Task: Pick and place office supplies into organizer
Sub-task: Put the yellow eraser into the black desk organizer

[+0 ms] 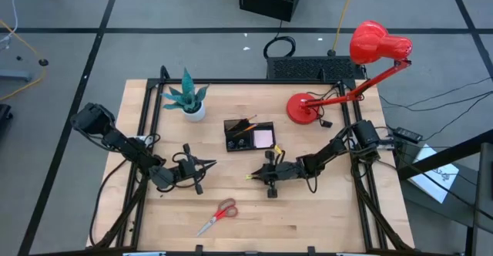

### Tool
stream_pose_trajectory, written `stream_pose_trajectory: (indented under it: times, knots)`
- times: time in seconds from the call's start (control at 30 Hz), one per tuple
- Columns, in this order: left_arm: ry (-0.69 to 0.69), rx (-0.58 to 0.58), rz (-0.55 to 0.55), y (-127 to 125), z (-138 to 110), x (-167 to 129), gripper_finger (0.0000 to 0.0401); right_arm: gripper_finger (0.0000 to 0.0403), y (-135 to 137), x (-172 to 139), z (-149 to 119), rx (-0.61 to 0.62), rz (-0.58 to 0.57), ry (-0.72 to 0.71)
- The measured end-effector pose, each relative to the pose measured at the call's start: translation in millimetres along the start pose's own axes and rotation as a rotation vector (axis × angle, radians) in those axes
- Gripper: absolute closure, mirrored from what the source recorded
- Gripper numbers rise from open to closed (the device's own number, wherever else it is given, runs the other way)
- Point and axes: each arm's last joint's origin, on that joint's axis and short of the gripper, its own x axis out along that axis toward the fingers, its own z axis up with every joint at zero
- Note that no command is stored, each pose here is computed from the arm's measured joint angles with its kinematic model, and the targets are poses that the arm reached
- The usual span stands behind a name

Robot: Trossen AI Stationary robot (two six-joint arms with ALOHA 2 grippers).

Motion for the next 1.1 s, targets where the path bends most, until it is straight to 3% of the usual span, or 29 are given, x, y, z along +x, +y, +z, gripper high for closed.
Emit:
stream_pose_trajectory:
  times: [0.4,0.67,0.87,1.1]
  knots:
    - [0.002,0.001,0.000,-0.1,-0.1,0.0,0.0398,0.0346,-2.8,-4.8,17.4,-0.033,0.003,-0.050]
    - [0.004,0.001,0.000,-0.2,-0.5,0.1,0.0374,0.0354,-8.9,-18.8,44.1,-0.092,-0.016,-0.125]
    - [0.004,0.000,-0.001,-0.2,-0.4,0.1,0.0365,0.0355,-35.3,-26.2,61.4,-0.062,-0.090,-0.162]
    - [0.003,0.001,0.000,-0.2,-0.4,0.0,0.0364,0.0355,-69.8,-18.4,67.9,-0.069,-0.179,-0.039]
